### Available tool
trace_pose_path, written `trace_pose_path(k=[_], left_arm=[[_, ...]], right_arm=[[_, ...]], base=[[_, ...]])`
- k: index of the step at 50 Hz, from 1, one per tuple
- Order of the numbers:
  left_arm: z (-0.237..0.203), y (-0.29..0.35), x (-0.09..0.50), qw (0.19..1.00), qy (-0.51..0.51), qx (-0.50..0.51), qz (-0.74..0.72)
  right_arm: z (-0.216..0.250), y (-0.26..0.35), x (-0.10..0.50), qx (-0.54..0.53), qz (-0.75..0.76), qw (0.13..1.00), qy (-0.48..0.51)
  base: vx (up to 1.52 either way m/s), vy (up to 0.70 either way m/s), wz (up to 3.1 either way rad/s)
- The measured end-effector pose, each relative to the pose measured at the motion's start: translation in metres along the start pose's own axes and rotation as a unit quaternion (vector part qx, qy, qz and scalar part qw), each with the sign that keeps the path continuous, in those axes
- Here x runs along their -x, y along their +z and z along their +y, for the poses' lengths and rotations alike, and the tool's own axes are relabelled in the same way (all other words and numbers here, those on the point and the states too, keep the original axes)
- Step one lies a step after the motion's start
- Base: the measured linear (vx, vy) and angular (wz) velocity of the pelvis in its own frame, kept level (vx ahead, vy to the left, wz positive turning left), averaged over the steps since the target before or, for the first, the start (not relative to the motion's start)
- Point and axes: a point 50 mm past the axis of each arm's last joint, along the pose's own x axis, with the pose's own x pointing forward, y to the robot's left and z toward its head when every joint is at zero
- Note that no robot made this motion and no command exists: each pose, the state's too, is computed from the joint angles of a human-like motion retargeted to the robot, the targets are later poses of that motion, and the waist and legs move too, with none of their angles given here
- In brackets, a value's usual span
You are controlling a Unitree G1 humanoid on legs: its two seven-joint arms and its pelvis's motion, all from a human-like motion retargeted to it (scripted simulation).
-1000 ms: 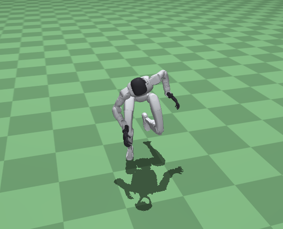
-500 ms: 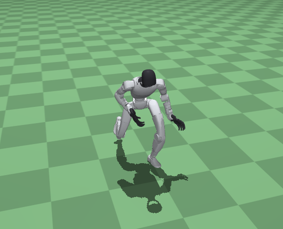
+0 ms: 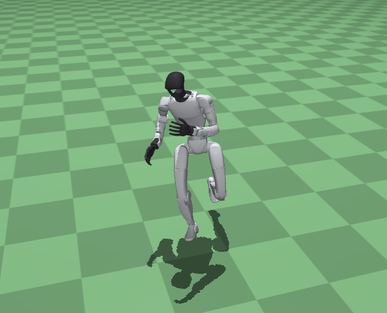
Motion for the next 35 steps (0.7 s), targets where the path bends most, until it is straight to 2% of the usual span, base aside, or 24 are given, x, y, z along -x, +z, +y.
trace_pose_path(k=[3, 5, 10, 15, 18, 21, 23, 25, 30, 35], left_arm=[[0.016, -0.02, 0.043, 0.994, 0.068, -0.049, 0.072], [0.022, -0.023, 0.071, 0.989, 0.075, -0.068, 0.106], [0.047, -0.023, 0.137, 0.966, 0.069, -0.073, 0.238], [0.054, -0.02, 0.176, 0.936, 0.039, -0.065, 0.343], [0.056, -0.037, 0.189, 0.922, 0.045, -0.051, 0.381], [0.053, -0.063, 0.181, 0.922, 0.032, -0.086, 0.377], [0.052, -0.072, 0.146, 0.936, 0.044, -0.112, 0.331], [0.043, -0.063, 0.108, 0.962, 0.063, -0.09, 0.252], [0.024, -0.004, 0.038, 0.997, 0.05, -0.027, 0.048], [0.024, 0.029, 0.04, 1.0, 0.028, 0.013, -0.007]], right_arm=[[0.026, 0.034, -0.007, -0.048, -0.086, 0.995, 0.025], [0.043, 0.053, -0.002, -0.067, -0.127, 0.986, 0.083], [0.073, 0.065, 0.017, -0.079, -0.122, 0.953, 0.265], [0.084, 0.072, 0.033, -0.091, -0.121, 0.931, 0.333], [0.097, 0.08, 0.038, -0.137, -0.129, 0.915, 0.356], [0.11, 0.065, 0.035, -0.131, -0.117, 0.934, 0.31], [0.107, 0.055, 0.029, -0.12, -0.104, 0.957, 0.242], [0.092, 0.048, 0.032, -0.104, -0.094, 0.971, 0.194], [0.047, 0.052, 0.047, -0.11, -0.067, 0.967, 0.222], [0.024, 0.06, 0.044, -0.026, -0.069, 0.962, 0.264]], base=[[0.6, 0.15, -1.76], [0.46, 0.19, -2.58], [0.37, 0.24, -3.31], [0.25, 0.32, -3.36], [0.03, 0.34, -2.55], [-0.07, 0.23, -1.58], [-0.01, 0.15, -1.63], [0.11, 0.08, -1.95], [0.19, -0.08, -2.26], [0.28, -0.28, -2.94]])
